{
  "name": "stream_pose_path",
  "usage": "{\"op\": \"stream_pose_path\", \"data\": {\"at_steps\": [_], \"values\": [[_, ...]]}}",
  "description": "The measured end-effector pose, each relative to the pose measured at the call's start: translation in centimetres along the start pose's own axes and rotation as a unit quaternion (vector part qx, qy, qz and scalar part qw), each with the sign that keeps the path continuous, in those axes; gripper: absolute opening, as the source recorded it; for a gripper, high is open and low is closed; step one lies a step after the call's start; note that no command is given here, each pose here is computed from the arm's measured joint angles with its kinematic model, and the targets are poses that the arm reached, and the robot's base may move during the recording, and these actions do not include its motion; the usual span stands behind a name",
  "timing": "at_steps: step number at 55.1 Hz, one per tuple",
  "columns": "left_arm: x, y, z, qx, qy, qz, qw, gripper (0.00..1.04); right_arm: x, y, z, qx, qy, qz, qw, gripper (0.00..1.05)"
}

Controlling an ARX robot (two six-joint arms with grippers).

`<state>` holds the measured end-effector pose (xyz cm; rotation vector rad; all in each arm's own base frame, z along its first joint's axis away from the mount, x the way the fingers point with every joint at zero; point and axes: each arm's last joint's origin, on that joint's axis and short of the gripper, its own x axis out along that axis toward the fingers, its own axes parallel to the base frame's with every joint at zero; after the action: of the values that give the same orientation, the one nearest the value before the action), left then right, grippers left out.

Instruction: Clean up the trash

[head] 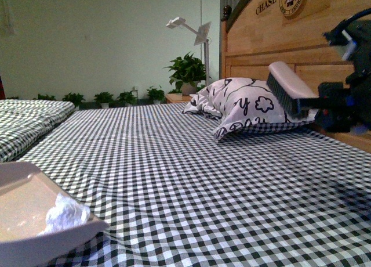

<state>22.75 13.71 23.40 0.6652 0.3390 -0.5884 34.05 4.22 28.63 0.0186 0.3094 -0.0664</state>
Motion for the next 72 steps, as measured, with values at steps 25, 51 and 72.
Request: {"op": "stream_pose_path", "data": {"at_steps": [25,51,72], "values": [[-2.3,2.5,6.7,-0.029,-0.087,0.189,0.978,0.28,-4.4,-4.3,4.3,-0.007,-0.088,-0.015,0.996,0.21],[-5.7,-0.9,13.0,-0.220,-0.139,0.270,0.927,0.28,-13.2,-9.0,6.7,0.029,-0.173,0.008,0.984,0.21],[-10.1,-3.8,14.4,-0.249,-0.149,0.292,0.911,0.28,-20.5,-10.0,6.3,0.042,-0.209,0.055,0.976,0.21]]}}
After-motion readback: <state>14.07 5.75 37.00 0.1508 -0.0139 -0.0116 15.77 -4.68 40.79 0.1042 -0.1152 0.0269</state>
